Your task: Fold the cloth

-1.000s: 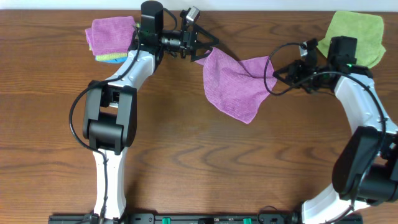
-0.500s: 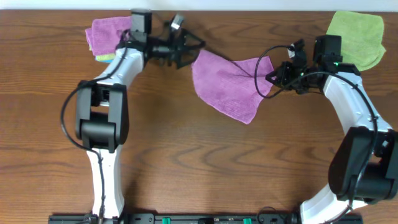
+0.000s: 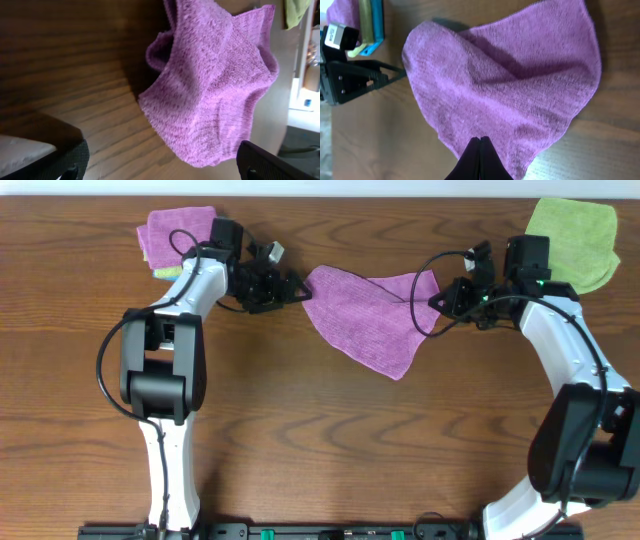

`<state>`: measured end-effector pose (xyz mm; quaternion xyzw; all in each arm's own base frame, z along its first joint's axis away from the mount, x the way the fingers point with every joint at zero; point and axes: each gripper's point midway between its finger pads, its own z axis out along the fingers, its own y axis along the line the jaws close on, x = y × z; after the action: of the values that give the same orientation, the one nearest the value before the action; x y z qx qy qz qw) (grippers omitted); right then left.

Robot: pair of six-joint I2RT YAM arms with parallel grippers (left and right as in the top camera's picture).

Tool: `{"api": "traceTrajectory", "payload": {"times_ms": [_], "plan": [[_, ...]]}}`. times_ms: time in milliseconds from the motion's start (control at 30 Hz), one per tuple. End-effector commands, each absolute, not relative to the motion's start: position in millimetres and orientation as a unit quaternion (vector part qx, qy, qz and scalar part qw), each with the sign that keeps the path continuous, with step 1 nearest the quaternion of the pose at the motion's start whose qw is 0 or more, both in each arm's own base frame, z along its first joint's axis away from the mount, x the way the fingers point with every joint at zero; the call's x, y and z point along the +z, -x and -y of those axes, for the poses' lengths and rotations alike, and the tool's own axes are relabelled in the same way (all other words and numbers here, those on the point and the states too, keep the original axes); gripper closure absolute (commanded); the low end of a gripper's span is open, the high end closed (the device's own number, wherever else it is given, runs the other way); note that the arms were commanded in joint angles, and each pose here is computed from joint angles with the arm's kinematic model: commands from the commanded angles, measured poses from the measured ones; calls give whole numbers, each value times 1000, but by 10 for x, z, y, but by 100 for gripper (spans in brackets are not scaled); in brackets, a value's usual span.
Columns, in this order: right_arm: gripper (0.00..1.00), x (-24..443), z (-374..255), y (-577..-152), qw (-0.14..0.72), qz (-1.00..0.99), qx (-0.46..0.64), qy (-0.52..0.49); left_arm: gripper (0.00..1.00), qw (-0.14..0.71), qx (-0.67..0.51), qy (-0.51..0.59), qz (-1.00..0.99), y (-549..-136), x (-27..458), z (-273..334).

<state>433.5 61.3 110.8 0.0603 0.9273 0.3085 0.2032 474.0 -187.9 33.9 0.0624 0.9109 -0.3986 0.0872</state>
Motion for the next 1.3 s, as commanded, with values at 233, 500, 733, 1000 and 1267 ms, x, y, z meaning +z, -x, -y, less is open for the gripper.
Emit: {"api": "traceTrajectory", "payload": {"times_ms": [233,500,733,1000,1267], "plan": [[98,1266,-716,-4439,236,-926,292,-43,5,133,-378,-140,-905,-4735,583,2141],[99,1259,-720,-4425,232,-927,292,-44,5,206,-344,-164,-901,-5031,631,2152],[99,1261,-723,-4424,232,-926,294,-43,5,243,-334,-197,-889,-5113,695,2326],[99,1270,-739,-4419,231,-925,299,-42,5,241,-321,-204,-893,-5101,577,2423],[98,1268,-739,-4416,231,-925,299,-42,5,205,-337,-183,-900,-5002,446,2438]]}}
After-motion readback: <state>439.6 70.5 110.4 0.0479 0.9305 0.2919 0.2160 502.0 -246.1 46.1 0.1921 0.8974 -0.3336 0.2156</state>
